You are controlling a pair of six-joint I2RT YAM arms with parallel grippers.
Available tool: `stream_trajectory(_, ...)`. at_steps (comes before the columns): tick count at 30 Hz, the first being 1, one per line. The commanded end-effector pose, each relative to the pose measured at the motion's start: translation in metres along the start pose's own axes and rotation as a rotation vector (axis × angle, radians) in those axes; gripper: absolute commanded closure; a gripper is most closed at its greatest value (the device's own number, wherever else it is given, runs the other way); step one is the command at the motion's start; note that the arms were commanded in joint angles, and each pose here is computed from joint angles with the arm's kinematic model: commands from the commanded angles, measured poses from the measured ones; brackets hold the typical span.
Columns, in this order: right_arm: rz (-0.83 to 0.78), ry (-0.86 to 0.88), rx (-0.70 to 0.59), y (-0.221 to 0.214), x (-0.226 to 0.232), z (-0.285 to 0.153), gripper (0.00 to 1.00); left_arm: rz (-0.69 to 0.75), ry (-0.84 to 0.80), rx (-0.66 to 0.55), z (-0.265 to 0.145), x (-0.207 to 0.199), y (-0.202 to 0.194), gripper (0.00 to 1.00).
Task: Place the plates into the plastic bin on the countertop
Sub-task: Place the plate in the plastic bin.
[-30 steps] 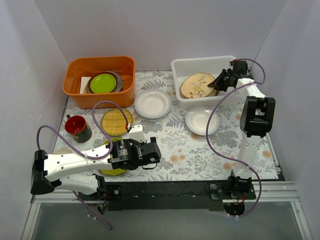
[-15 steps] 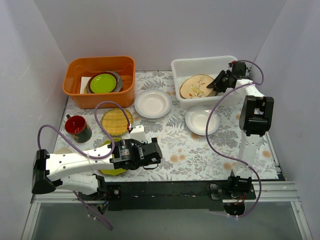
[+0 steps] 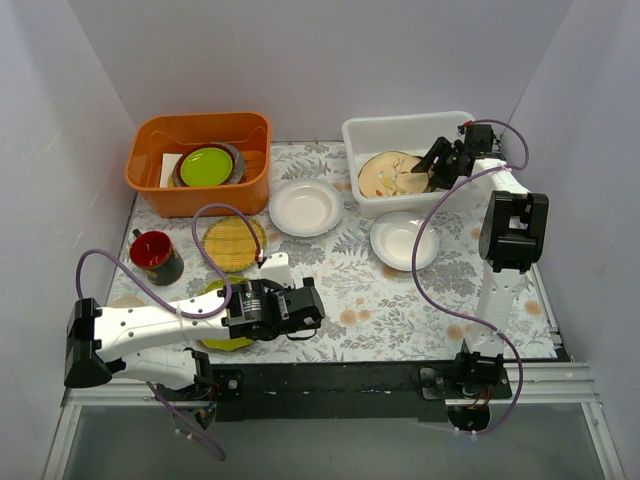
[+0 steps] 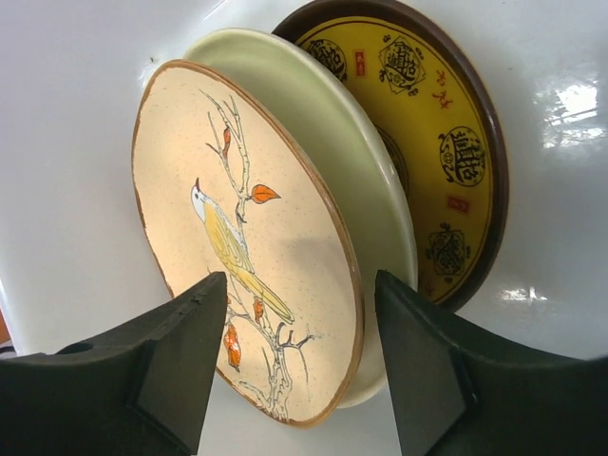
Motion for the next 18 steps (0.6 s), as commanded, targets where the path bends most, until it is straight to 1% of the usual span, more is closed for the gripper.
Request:
stream_trajectory(1,-0.056,-0.039,-0.034,0.012,-0.001,-0.017,0.28,-0.075,0.038,-0.011,0.002,-0.001,-0.002,0.02)
stream_trajectory(5,-0.047,-0.059,-0.061,0.017,-0.002,-0.029,0.27,-0.059,0.058,-0.006,0.002,-0.004,-0.003,0.02)
stream_trajectory(11,-0.077,-0.080,-0.131,0.035,0.010,-0.054,0.23,-0.050,0.086,-0.006,0.002,-0.003,-0.004,0.02)
stream_trajectory(18,-0.139,-0.123,-0.232,0.057,0.030,-0.096,0.18,-0.028,0.164,-0.015,0.005,0.003,-0.009,0.02)
Point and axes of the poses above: each gripper's point midway between its finger pads, its own z axis out along the fingers, its own x axis along the line the jaws close on, y = z × x, the point moved 5 cm from there along -z, back along the fingers, and after that the axes turned 15 degrees about -z, right-handed, at the moved point
